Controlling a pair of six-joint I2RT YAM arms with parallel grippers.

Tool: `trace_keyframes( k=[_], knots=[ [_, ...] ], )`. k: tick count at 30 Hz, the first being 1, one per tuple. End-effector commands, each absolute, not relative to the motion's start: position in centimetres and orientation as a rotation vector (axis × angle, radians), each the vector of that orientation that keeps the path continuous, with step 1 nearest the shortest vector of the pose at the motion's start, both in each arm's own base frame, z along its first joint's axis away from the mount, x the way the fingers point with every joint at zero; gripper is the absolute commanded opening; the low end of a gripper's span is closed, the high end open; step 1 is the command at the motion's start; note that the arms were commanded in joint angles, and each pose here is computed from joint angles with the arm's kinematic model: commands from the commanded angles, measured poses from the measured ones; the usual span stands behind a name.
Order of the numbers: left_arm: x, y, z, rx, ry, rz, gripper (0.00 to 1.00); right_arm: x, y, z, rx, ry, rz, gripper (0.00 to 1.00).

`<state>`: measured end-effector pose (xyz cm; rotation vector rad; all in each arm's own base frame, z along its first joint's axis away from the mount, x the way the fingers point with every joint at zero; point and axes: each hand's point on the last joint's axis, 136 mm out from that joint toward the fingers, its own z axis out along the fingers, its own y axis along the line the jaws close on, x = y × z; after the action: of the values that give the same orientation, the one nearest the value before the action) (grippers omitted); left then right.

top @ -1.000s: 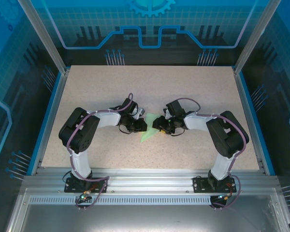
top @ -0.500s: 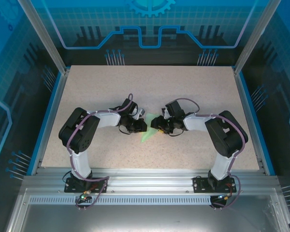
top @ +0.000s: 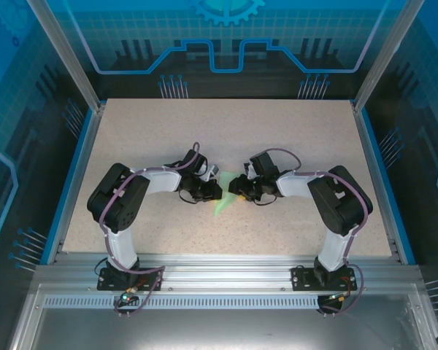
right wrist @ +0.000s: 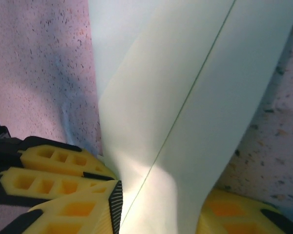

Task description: Fold a paper plane with a square sheet of paper (pick it up from the middle)

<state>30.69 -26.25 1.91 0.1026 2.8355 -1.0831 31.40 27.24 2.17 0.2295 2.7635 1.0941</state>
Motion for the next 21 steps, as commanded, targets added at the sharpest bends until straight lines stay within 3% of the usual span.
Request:
trace_keyframes(
  k=[1,21],
  knots=[
    [30.1,-26.2,3.1,0.077,2.826,-1.142,0.15,32.3,28.2,2.4,0.19,2.731,1.128,0.35],
    [30.2,-26.2,3.7,0.062,2.803,-1.177,0.15,33.0,29.3,2.7,0.142,2.704,1.176,0.28]
  ],
)
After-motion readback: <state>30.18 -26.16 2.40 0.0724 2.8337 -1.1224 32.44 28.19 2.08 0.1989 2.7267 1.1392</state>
